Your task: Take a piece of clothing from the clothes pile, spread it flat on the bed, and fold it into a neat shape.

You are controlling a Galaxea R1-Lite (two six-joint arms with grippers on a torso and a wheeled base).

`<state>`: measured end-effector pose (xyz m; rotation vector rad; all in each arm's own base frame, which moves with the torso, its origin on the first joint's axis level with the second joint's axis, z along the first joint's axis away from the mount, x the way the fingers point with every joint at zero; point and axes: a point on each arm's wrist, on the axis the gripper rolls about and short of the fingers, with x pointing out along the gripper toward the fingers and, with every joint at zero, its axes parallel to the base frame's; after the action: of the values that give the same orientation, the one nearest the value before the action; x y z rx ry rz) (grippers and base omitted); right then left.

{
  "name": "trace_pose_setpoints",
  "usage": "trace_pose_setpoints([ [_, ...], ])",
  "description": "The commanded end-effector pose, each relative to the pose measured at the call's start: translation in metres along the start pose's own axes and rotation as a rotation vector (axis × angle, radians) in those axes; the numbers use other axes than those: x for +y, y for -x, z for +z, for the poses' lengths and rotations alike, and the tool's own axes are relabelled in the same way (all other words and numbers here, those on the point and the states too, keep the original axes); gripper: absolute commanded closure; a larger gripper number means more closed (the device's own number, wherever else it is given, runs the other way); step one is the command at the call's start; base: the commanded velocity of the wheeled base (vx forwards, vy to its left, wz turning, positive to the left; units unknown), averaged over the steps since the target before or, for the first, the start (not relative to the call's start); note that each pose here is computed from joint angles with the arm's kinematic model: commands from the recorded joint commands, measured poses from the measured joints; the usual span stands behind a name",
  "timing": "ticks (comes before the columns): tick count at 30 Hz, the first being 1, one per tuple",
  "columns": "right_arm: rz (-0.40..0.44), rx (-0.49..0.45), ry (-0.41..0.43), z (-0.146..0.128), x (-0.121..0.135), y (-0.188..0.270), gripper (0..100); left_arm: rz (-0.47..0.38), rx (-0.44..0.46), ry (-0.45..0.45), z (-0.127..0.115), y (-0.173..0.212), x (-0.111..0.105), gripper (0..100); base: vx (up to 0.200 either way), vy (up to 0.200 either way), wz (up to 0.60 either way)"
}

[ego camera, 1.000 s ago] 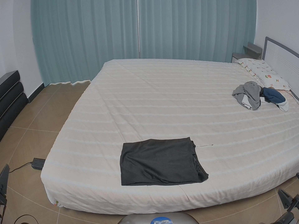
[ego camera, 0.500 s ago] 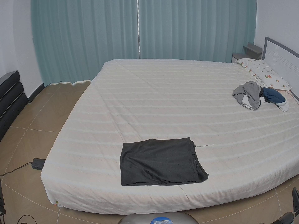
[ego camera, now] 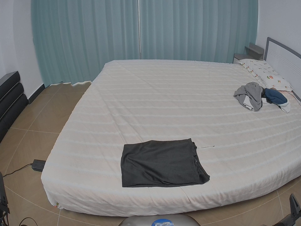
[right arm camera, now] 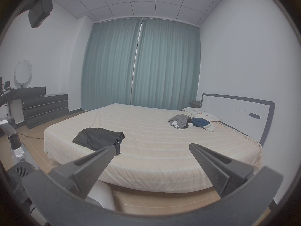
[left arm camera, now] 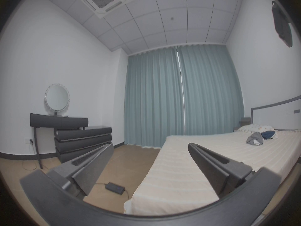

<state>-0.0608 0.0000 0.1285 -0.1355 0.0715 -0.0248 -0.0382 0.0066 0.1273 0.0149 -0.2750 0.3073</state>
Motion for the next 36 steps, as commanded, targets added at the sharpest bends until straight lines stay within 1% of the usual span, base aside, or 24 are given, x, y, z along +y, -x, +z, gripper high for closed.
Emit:
trace_pose_setpoints([
  [1, -0.008, -0.08, 0.007, -0.006, 0.001, -0.011, 0, -0.029, 0.006, -0.033, -0.026, -0.004, -0.003, 0, 0.0, 0.0, 0.0],
  [3, -0.017, -0.139, 0.017, -0.01, 0.002, -0.02, 0, -0.028, 0.013, -0.035, -0.026, -0.003, -0.003, 0, 0.0, 0.0, 0.0],
  [5, -0.017, -0.139, 0.017, -0.01, 0.002, -0.02, 0, -0.028, 0.013, -0.035, -0.026, -0.003, -0.003, 0, 0.0, 0.0, 0.0],
  [6, -0.038, -0.227, 0.059, -0.03, 0.005, -0.038, 0, -0.031, 0.034, -0.04, -0.028, -0.003, -0.003, 0, 0.0, 0.0, 0.0],
  [7, -0.044, -0.251, 0.075, -0.031, 0.005, -0.039, 0, -0.03, 0.043, -0.043, -0.03, -0.003, -0.003, 0, 0.0, 0.0, 0.0],
  [9, -0.045, -0.259, 0.092, -0.029, 0.005, -0.038, 0, -0.034, 0.073, -0.051, -0.033, -0.003, -0.003, 0, 0.0, 0.0, 0.0],
  [12, -0.044, -0.233, 0.099, -0.032, 0.005, -0.039, 0, -0.033, 0.104, -0.061, -0.036, -0.003, -0.004, 0, 0.0, 0.0, 0.0],
  [15, -0.035, -0.139, 0.094, -0.042, 0.006, -0.041, 0, -0.029, 0.152, -0.075, -0.041, -0.002, -0.003, 0, 0.0, 0.0, 0.0],
  [18, -0.026, -0.141, 0.096, -0.042, 0.007, -0.041, 0, -0.034, 0.202, -0.09, -0.046, -0.001, -0.003, 0, 0.0, 0.0, 0.0],
  [24, -0.024, -0.141, 0.086, -0.042, 0.007, -0.041, 0, -0.042, 0.207, -0.089, -0.047, -0.001, -0.004, 0, 0.0, 0.0, 0.0],
  [26, -0.022, -0.14, 0.063, -0.042, 0.007, -0.041, 0, -0.054, 0.213, -0.085, -0.047, -0.001, -0.004, 0, 0.0, 0.0, 0.0],
  [28, -0.016, -0.139, 0.006, -0.042, 0.007, -0.041, 0, -0.098, 0.212, -0.081, -0.047, -0.001, -0.005, 0, 0.0, 0.0, 0.0],
  [29, -0.015, -0.138, -0.009, -0.042, 0.007, -0.041, 0, -0.112, 0.212, -0.079, -0.047, -0.001, -0.005, 0, 0.0, 0.0, 0.0],
  [30, -0.014, -0.138, -0.018, -0.042, 0.007, -0.041, 0, -0.128, 0.211, -0.074, -0.047, -0.001, -0.006, 0, 0.0, 0.0, 0.0],
  [34, -0.015, -0.13, -0.032, -0.043, 0.007, -0.041, 0, -0.148, 0.214, -0.044, -0.047, -0.001, -0.006, 0, 0.0, 0.0, 0.0],
  [36, -0.012, -0.127, -0.079, -0.043, 0.007, -0.041, 0, -0.176, 0.215, -0.024, -0.047, -0.001, -0.007, 0, 0.0, 0.0, 0.0],
])
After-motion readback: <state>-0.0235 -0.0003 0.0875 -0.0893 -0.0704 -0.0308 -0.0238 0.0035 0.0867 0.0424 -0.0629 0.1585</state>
